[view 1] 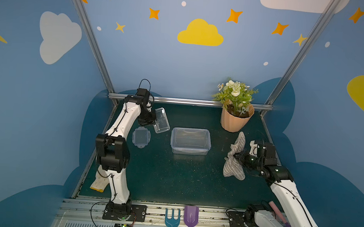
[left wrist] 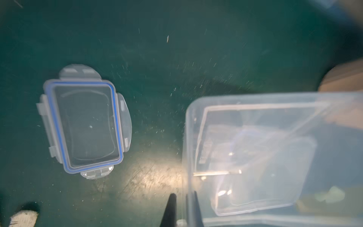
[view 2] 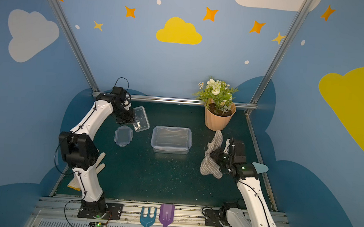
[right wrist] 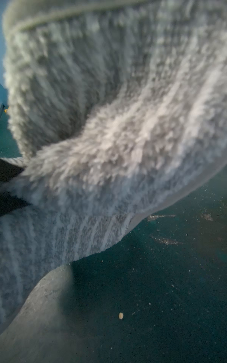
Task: Wipe the insides of the lunch boxes
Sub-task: Place the cleaning item at the center of the board.
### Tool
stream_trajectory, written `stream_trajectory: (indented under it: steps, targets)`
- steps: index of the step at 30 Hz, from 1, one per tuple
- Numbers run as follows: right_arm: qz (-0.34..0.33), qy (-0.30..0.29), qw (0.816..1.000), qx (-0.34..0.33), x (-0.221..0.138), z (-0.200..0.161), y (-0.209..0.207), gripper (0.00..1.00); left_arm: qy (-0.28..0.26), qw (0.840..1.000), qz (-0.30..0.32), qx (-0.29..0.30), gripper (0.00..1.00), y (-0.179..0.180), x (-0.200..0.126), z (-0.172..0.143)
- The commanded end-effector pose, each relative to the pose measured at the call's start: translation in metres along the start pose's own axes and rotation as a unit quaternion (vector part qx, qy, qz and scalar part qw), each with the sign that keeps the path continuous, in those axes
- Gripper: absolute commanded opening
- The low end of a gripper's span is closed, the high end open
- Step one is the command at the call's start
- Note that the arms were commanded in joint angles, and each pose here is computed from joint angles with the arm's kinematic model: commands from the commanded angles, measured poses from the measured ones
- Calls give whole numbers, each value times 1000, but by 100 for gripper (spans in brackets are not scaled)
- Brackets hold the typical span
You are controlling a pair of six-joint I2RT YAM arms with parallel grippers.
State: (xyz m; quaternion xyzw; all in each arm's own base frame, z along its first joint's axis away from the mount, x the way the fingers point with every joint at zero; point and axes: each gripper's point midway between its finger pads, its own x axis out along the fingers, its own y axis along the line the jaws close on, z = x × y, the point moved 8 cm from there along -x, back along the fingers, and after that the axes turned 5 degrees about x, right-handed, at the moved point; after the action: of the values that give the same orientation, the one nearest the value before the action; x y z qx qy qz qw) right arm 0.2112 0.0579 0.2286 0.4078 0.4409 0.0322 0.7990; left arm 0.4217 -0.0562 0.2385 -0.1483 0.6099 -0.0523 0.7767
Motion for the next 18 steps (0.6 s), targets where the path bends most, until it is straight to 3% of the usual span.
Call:
stream_trajectory:
  steps: [1,8,14,18]
  targets:
    - [4,7,1000,-11,4,7,-6,0,82,996,5,27,5,2,18,-7]
    - [-15,43,999,6,25,24,-18,0,147,986,62,40,5,19,70,20]
    - [-31,76,997,-6,44,34,-19,0,174,979,100,42,6,33,106,29]
    - [-52,88,995,-13,52,40,-22,28,173,980,88,40,20,30,113,30]
